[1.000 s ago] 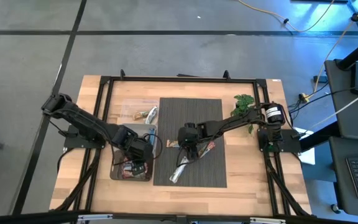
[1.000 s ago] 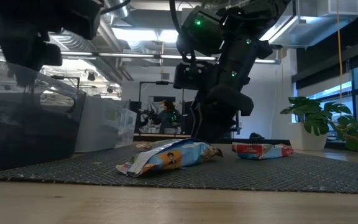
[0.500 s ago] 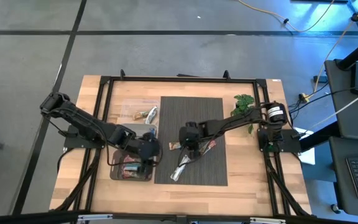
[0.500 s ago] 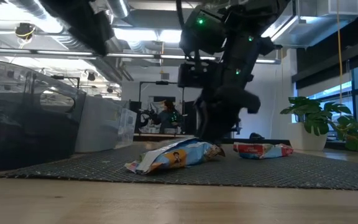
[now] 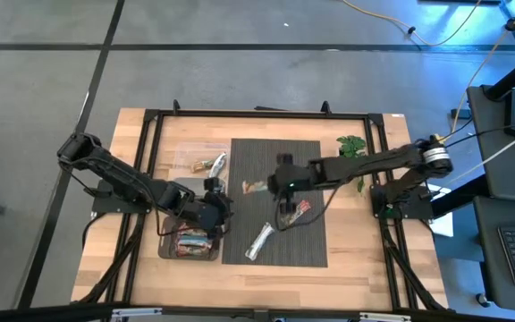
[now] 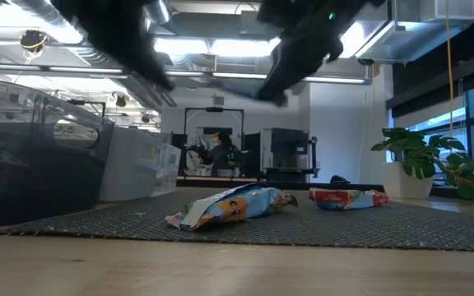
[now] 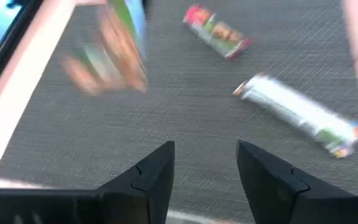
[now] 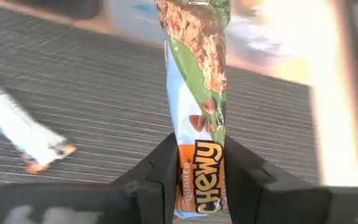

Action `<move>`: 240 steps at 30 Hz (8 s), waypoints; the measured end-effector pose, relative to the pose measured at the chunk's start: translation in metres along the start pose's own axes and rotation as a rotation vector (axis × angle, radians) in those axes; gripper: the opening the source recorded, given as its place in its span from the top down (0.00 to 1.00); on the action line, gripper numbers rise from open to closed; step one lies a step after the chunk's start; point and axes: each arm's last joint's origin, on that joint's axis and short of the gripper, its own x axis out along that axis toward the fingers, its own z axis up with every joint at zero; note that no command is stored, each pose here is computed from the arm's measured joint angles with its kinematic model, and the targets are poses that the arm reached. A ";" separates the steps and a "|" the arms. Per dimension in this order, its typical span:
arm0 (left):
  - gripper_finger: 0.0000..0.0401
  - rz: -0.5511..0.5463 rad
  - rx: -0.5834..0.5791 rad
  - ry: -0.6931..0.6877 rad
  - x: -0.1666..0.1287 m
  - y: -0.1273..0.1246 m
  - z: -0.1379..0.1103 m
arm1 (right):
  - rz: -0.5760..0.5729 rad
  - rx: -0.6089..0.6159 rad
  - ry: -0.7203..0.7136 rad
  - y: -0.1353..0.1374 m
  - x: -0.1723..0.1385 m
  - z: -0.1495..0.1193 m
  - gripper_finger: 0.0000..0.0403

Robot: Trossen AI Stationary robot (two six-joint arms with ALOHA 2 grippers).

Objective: Pick and place Granola Bars by type
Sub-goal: Put the yellow granola bar into the transparent bin

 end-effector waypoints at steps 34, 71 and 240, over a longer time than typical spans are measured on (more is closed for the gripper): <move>0.64 -0.060 0.054 -0.886 -0.009 0.042 -0.012 | 0.144 -0.012 -0.561 -0.005 -0.023 0.048 0.73; 0.52 -0.086 0.100 -0.903 -0.010 0.041 -0.012 | 0.179 -0.020 -0.561 -0.002 -0.017 0.048 0.73; 0.64 -0.030 -0.132 -0.183 -0.042 0.061 0.008 | 0.577 -0.319 -0.120 0.087 0.082 -0.011 0.33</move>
